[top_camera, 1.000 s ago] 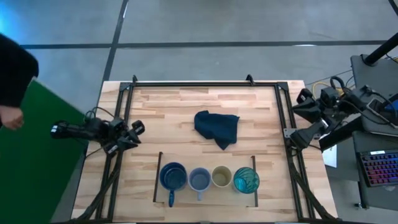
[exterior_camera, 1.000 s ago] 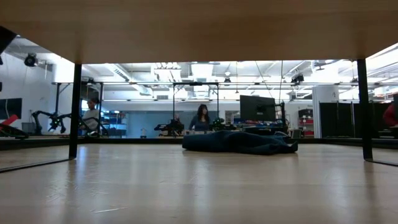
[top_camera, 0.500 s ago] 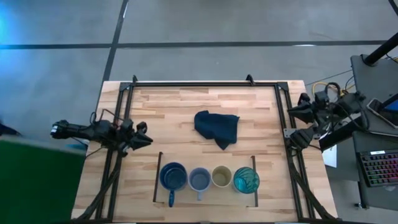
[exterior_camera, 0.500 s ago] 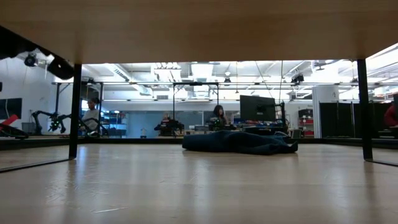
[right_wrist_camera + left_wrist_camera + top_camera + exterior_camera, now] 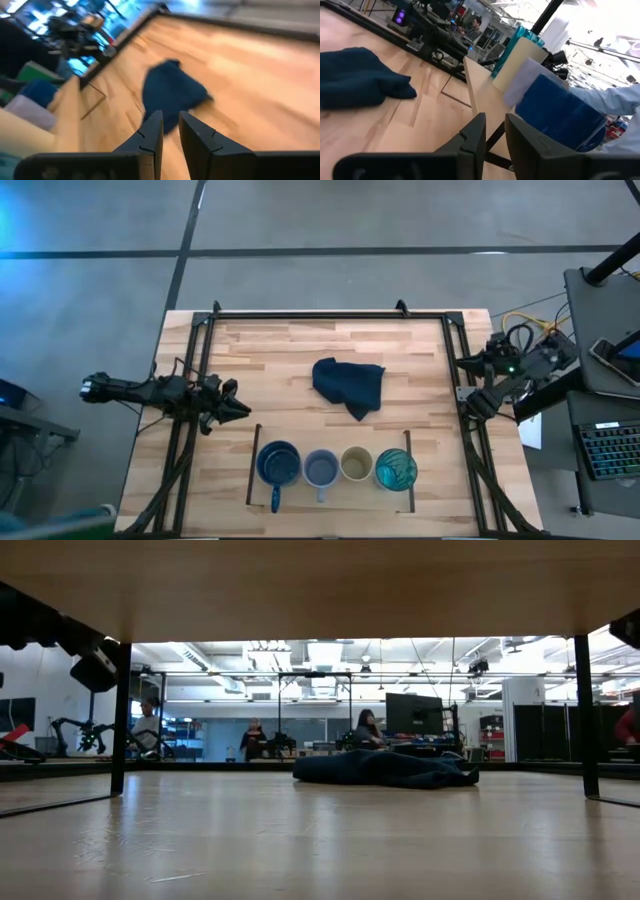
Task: Stack small to large cups/mugs on shelf
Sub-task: Return to Home Position
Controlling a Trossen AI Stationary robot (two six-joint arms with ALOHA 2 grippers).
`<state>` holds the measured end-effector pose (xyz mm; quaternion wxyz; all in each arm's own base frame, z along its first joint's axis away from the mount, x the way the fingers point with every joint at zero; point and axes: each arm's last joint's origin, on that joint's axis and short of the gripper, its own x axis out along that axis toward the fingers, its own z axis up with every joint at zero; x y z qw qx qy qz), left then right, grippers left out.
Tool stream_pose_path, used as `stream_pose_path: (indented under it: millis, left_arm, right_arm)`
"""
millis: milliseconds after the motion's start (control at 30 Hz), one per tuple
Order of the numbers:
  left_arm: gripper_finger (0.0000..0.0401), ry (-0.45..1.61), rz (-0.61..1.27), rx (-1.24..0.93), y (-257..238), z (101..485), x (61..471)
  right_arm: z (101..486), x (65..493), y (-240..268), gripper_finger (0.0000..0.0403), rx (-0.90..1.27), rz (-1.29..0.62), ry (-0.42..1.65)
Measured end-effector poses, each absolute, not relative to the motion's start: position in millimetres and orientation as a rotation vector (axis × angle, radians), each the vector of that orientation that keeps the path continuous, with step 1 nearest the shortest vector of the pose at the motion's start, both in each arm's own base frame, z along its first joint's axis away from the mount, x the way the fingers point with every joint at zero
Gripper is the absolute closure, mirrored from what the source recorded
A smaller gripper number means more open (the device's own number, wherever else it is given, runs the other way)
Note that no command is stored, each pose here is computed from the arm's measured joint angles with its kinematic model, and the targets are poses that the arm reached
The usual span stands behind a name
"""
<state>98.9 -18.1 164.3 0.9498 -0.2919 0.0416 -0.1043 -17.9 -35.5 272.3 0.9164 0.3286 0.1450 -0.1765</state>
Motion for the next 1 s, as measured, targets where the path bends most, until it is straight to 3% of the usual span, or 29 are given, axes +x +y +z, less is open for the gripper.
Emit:
stream_pose_path:
  millis: [367, 633, 1000]
  left_arm:
    - [0.0342, 0.155, -0.191, -0.59, -18.8, 158.4, 103.2]
    - [0.0342, 0.163, -0.193, -0.588, -19.3, 158.0, 105.3]
    - [0.0342, 0.169, -0.19, -0.587, -19.4, 157.5, 105.9]
  right_arm:
    - [263.3, -18.4, -34.6, 0.0346, 0.74, -0.387, 0.37]
    - [261.9, -18.4, -34.6, 0.0346, 0.578, -0.357, 0.404]
    - [261.9, -18.4, -34.6, 0.0346, 0.573, -0.356, 0.405]
